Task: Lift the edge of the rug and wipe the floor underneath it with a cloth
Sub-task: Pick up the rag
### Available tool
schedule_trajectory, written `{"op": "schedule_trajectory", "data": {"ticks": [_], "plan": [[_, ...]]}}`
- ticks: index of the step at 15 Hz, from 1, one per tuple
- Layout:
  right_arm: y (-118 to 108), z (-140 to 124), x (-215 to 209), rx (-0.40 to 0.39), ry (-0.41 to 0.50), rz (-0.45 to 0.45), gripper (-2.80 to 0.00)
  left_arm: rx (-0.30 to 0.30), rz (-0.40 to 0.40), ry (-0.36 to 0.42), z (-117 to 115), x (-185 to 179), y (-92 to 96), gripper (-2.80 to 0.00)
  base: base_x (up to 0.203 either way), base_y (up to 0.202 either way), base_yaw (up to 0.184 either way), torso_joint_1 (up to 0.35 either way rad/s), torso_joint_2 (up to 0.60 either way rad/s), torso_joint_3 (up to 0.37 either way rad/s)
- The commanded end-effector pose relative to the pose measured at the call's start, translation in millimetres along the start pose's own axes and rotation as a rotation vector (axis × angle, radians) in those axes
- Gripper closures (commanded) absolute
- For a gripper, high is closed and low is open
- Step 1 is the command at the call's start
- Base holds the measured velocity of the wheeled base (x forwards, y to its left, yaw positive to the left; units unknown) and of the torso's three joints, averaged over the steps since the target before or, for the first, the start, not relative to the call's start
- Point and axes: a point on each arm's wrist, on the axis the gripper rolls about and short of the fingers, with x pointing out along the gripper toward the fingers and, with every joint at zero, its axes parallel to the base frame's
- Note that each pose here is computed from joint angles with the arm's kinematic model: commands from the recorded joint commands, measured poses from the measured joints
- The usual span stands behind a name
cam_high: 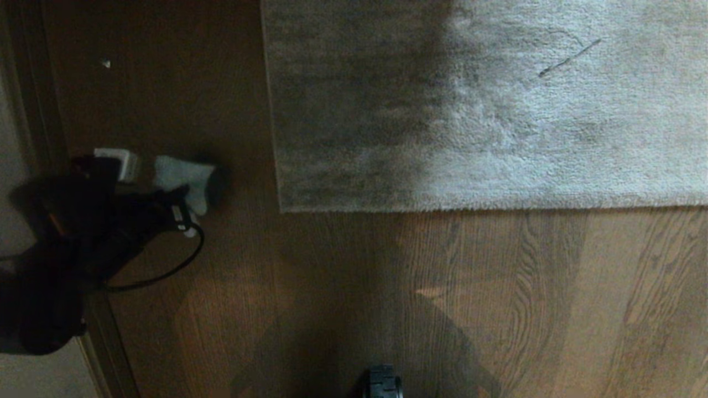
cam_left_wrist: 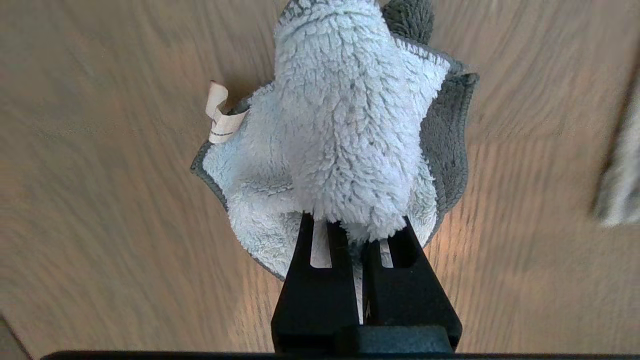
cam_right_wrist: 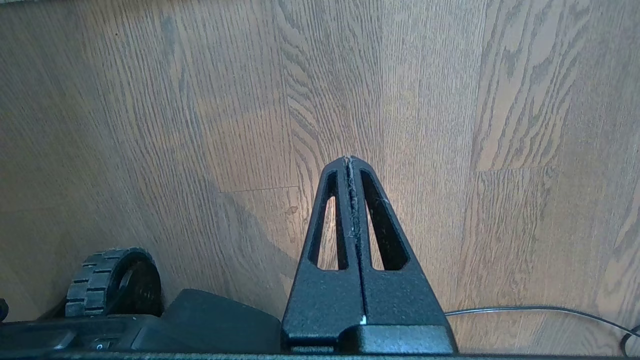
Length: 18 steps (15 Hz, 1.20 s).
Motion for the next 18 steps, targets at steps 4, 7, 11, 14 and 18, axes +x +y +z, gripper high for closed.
{"op": "schedule_trajectory", "data": {"ticks": [4,7,11,14,18], "plan": [[0,0,0,0.000,-0.001,0.000,0.00,0.001,0.009,-0.089,26,-36,1.1,0.00,0.000,0.000,0.000,0.000,0.00,0.000],[0,0,0,0.000,-0.001,0.000,0.00,0.002,0.011,-0.106,30,-60,0.6,0.00,0.000,0.000,0.000,0.000,0.00,0.000],[0,0,0,-0.001,-0.001,0.000,0.00,0.003,0.010,-0.143,38,-72,0.2,0.00,0.000,0.000,0.000,0.000,0.00,0.000],[0,0,0,0.000,-0.001,0.000,0.00,0.005,-0.002,-0.148,39,-73,-1.2,0.00,0.000,0.000,0.000,0.000,0.00,0.000],[0,0,0,-0.001,-0.001,0.000,0.00,0.003,-0.004,-0.096,35,-88,-1.3,0.00,0.000,0.000,0.000,0.000,0.00,0.000]]}}
